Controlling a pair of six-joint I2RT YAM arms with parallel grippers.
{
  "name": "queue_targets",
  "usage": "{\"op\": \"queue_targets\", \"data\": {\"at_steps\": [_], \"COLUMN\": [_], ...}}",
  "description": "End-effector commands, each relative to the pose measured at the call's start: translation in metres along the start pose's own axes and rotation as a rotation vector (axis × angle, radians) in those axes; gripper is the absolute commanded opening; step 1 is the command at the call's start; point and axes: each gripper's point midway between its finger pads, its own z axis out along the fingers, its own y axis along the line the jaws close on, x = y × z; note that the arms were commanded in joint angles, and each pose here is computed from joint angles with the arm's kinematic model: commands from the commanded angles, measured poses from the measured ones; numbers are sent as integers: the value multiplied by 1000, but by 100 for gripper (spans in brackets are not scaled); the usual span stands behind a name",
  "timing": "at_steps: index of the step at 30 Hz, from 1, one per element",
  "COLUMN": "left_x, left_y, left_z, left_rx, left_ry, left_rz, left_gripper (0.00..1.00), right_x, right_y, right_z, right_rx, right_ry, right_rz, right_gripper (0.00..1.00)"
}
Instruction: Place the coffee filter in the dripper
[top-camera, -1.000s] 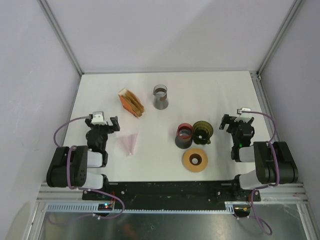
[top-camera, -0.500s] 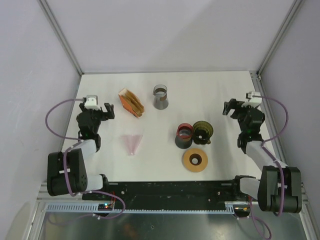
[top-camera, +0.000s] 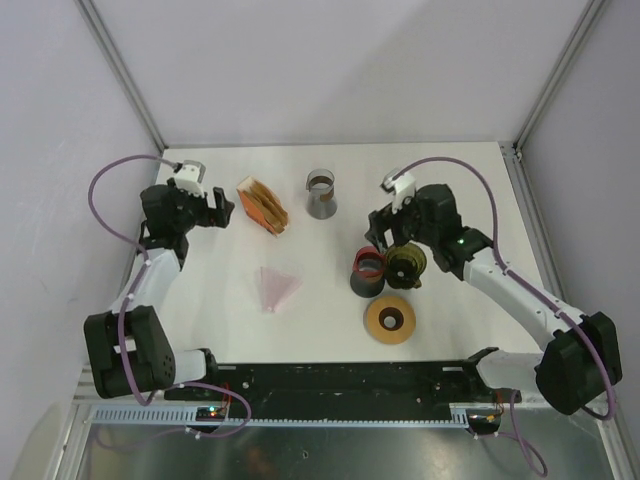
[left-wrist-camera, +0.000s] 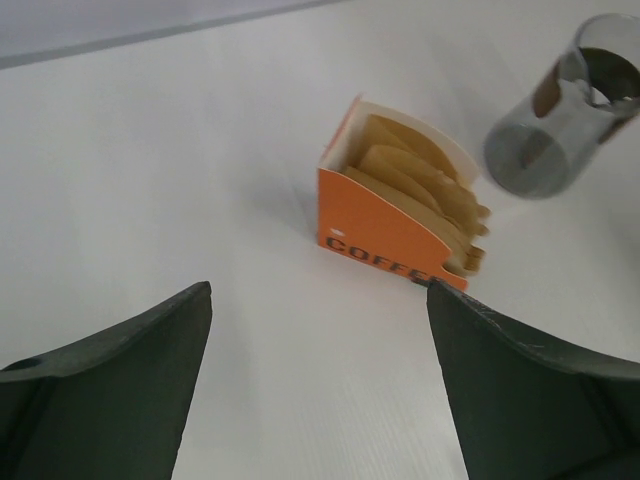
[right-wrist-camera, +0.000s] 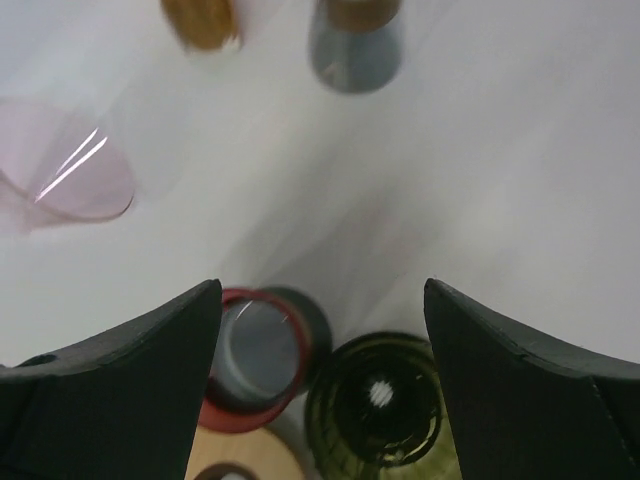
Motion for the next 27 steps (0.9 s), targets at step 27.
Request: {"op": "queue_targets", "data": {"at_steps": [27], "left_x": [50], "left_y": [-160], "left_z": [-40], "left_rx": [457], "left_ry": [485], "left_rz": [172], "left_gripper": [85], "right_x": [22], "right_y": [7], "right_z": [-20], "right_rx": [109], "right_ry": [202], "right_rz": [15], "right_gripper": [86]}}
